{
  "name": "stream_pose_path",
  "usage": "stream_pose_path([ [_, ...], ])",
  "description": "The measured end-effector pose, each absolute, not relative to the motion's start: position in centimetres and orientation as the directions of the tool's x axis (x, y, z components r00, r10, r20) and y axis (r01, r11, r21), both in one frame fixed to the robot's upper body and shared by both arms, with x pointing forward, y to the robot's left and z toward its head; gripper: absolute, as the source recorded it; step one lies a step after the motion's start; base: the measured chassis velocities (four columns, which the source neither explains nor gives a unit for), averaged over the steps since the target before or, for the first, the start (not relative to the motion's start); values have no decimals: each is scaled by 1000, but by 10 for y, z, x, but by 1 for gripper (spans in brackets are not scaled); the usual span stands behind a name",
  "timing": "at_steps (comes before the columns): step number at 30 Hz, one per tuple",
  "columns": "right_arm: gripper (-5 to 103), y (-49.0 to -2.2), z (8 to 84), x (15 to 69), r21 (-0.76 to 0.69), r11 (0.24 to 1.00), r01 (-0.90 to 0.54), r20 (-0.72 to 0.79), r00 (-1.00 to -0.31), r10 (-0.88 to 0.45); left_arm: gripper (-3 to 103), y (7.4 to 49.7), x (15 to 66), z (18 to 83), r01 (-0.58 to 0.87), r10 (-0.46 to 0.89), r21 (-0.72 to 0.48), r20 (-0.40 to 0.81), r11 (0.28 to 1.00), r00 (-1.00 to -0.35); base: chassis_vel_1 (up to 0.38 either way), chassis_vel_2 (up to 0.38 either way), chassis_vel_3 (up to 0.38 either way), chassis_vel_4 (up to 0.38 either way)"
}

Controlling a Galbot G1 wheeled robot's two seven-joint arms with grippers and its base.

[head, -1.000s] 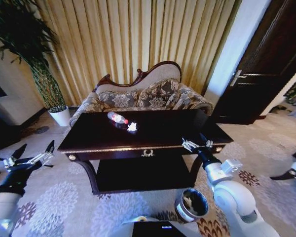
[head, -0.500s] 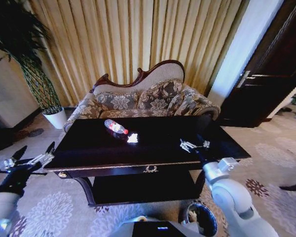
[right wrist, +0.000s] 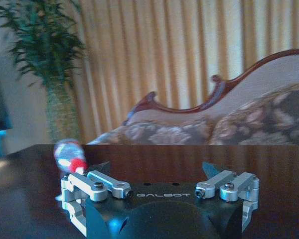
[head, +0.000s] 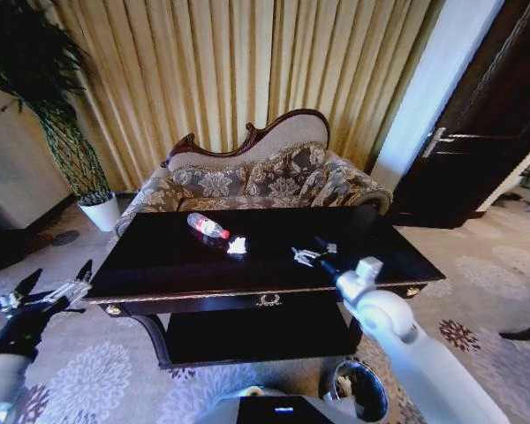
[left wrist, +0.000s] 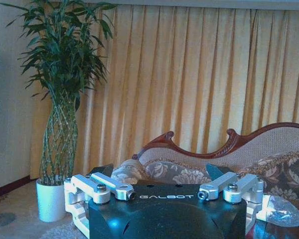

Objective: Move to the front of the table and place the trash on the table into the trash bin.

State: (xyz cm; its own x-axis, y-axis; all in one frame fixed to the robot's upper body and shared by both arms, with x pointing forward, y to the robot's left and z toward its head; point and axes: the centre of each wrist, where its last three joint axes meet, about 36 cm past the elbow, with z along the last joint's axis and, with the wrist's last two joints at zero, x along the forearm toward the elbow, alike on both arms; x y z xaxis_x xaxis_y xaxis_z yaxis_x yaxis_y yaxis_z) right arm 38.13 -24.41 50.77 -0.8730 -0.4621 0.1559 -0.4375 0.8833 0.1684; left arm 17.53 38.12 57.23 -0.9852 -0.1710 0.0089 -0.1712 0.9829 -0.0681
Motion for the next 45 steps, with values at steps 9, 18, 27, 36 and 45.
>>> stream_pose_path([
  [9,100,-197,522,416,161,819,-551,175,-801,-573,100,382,169,570,-204,-203,-77,17,976,-979,0,0,0,0],
  [18,100,-144,508,448,144,805,-575,241,-769,-593,100,387,160,574,-247,-246,-65,20,967,-969,0,0,0,0],
  [27,100,-121,490,474,115,816,-566,285,-769,-573,100,387,159,572,-254,-253,-73,16,964,-967,0,0,0,0],
  [36,100,-116,475,471,115,813,-571,325,-752,-574,100,387,161,573,-255,-256,-78,4,964,-967,0,0,0,0],
  [45,73,-109,469,470,88,824,-560,329,-764,-555,100,388,162,575,-253,-254,-74,-6,965,-967,0,0,0,0],
])
